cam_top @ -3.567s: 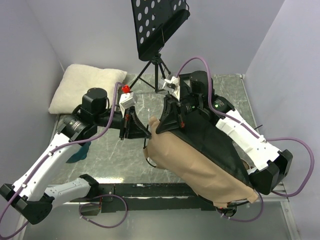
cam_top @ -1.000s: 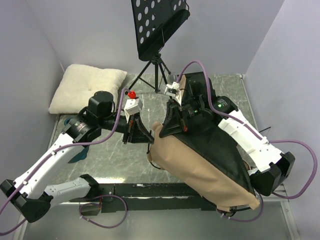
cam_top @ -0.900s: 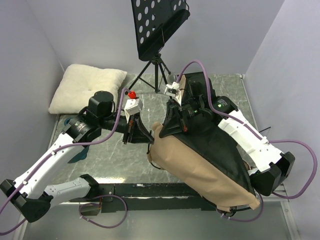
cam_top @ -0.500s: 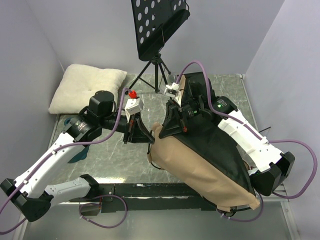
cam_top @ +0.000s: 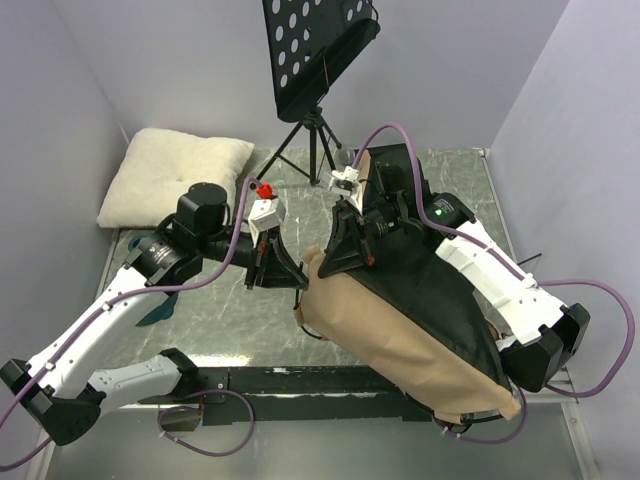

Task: Set up the pet tent

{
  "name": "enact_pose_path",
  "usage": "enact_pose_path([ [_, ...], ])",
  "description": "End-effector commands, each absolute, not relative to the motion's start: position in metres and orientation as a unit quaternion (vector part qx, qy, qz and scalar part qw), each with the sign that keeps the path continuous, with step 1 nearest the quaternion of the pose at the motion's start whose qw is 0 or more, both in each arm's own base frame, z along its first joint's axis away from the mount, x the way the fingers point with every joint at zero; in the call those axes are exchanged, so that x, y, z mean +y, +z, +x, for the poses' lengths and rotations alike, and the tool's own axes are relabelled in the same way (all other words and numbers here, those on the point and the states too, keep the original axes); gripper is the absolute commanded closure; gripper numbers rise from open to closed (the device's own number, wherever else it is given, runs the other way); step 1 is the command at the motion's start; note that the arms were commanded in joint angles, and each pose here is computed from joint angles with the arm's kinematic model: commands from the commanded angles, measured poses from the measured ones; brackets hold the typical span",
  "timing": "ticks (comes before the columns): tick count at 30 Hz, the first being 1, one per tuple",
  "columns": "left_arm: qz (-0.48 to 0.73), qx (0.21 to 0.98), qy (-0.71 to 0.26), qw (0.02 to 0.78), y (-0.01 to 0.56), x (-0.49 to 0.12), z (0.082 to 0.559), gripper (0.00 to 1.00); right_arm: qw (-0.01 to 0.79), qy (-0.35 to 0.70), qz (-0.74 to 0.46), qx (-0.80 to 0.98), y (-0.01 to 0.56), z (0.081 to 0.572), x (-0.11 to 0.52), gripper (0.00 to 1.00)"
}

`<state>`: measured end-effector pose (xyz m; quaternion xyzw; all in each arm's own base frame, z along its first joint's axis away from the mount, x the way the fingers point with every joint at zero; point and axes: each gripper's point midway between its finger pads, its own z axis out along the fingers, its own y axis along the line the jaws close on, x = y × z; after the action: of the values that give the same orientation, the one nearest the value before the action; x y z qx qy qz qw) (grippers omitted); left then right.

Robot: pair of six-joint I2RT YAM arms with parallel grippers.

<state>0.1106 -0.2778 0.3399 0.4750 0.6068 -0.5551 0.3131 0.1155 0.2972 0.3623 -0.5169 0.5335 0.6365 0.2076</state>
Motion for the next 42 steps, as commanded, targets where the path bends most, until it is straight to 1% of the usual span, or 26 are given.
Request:
enact_pose_path([
  [1,0.467,0.619,-0.555,0.302,0.3345,-0.2789,0.1110,0.99,0.216,0.648,-0.543,0.489,0.3766,0.0976,0.2919,1.00],
  [17,0.466,0.617,-0.563,0.293,0.3365,-0.2836,0.1145,0.99,0.216,0.648,-0.553,0.478,0.3779,0.0916,0.2921,1.00],
  [27,0.462,0.617,-0.572,0.280,0.3314,-0.2788,0.1056,0.99,0.220,0.647,-0.555,0.475,0.3800,0.0898,0.2911,1.00],
  [42,0.461,0.615,-0.574,0.282,0.3368,-0.2842,0.1135,0.99,0.217,0.646,-0.557,0.475,0.3774,0.0887,0.2919,1.00],
])
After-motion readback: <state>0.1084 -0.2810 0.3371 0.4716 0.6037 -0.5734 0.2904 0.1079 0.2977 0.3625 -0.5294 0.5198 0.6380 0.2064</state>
